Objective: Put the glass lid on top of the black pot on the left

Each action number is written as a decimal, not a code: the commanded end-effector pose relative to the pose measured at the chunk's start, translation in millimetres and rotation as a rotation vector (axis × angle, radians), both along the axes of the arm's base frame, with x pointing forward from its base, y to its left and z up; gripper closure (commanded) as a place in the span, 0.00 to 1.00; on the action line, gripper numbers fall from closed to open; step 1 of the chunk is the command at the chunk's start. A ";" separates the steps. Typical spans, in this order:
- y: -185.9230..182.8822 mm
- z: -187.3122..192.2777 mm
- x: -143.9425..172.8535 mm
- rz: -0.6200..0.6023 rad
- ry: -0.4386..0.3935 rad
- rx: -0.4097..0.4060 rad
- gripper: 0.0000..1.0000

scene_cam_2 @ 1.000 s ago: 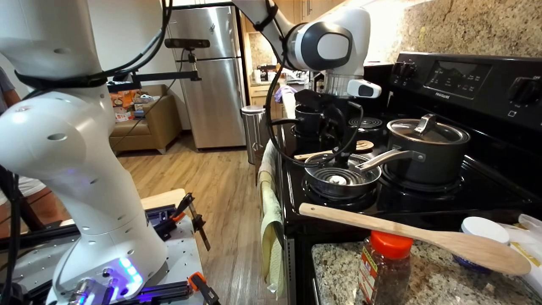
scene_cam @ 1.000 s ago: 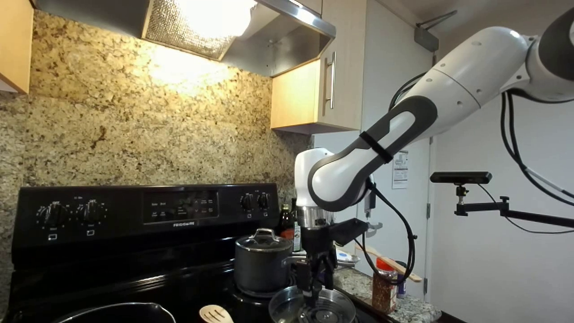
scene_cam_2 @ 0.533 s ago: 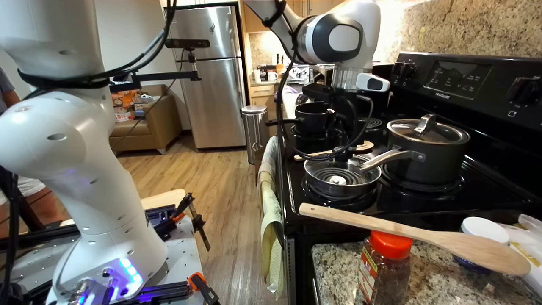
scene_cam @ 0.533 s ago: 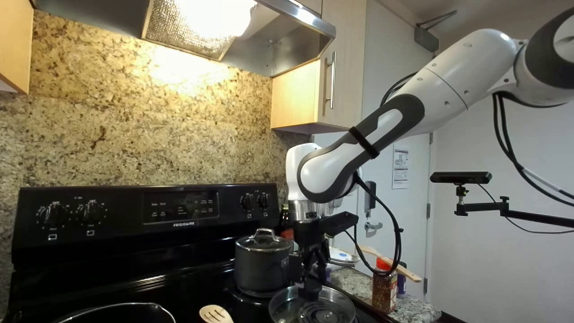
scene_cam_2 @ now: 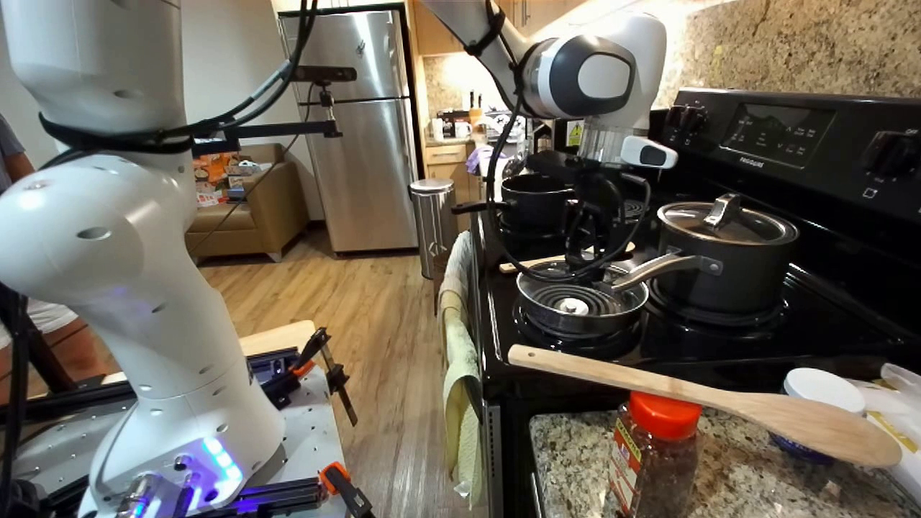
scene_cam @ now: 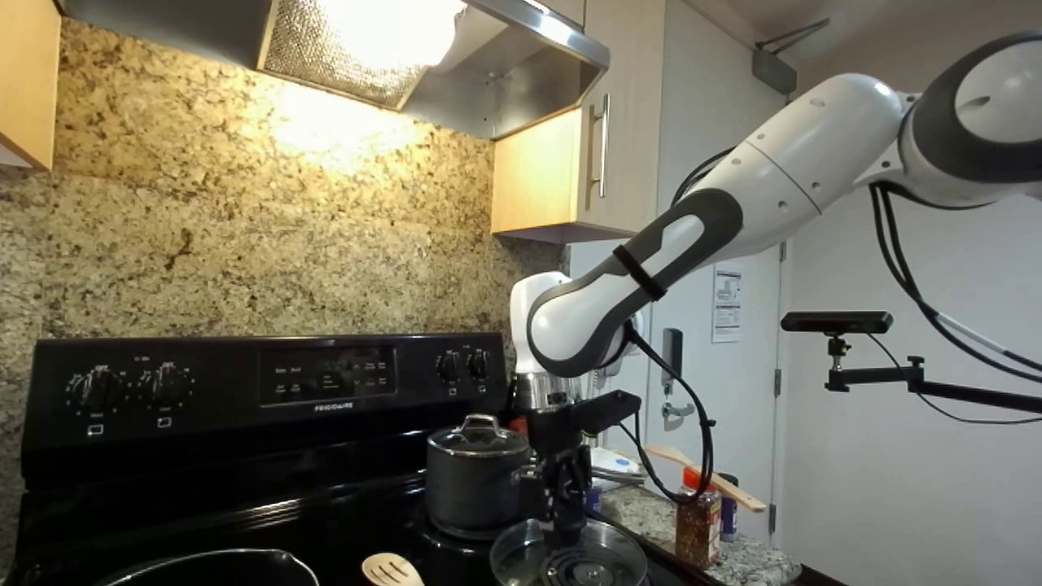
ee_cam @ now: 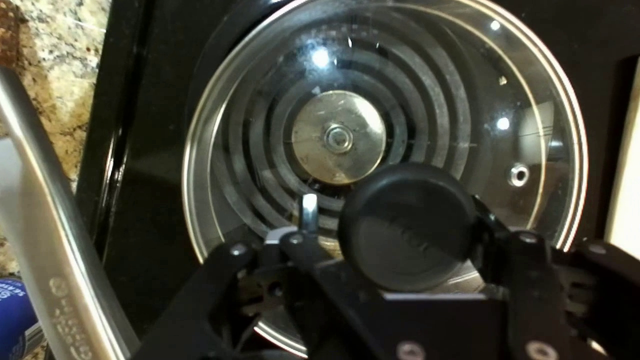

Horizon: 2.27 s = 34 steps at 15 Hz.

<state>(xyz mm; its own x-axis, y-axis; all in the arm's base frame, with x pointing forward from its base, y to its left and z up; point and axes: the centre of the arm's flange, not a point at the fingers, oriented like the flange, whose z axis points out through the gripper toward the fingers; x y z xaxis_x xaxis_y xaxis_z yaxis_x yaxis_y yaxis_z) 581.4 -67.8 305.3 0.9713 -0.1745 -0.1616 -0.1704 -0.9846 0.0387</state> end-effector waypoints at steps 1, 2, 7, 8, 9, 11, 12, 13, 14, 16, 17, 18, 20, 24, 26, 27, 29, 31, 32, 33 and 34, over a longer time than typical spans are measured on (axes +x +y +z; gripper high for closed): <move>-6.9 -2.4 7.2 0.010 0.029 0.031 0.59; -6.6 -1.8 7.4 0.009 0.034 0.032 0.65; 0.1 4.6 1.8 0.009 0.044 0.022 0.65; 4.1 9.1 -2.0 0.011 0.042 0.018 0.65; 7.3 12.1 -4.0 0.013 0.041 0.014 0.65; 21.0 22.8 -10.8 0.021 0.042 -0.004 0.65; 31.6 30.5 -15.2 0.043 0.041 -0.007 0.65; 40.3 37.5 -18.8 0.057 0.038 -0.014 0.65; 50.0 45.8 -22.2 0.073 0.034 -0.018 0.65; 69.5 67.2 -27.9 0.111 0.019 -0.033 0.65; 77.6 76.9 -29.5 0.124 0.013 -0.043 0.65; 87.2 89.3 -30.2 0.138 0.003 -0.057 0.65; 104.6 113.1 -29.6 0.156 -0.016 -0.086 0.65; 114.8 111.6 -26.9 0.190 -0.034 -0.065 0.40; 119.5 117.2 -28.7 0.199 -0.041 -0.065 0.40; 119.0 116.8 -28.7 0.198 -0.040 -0.065 0.40; 117.8 116.2 -28.7 0.196 -0.039 -0.065 0.40; 117.8 116.1 -28.7 0.196 -0.039 -0.065 0.65; 123.1 128.3 -23.3 0.197 -0.031 -0.101 0.65; 130.7 139.2 -17.7 0.213 -0.030 -0.131 0.65; 140.1 150.9 -10.4 0.241 -0.032 -0.164 0.65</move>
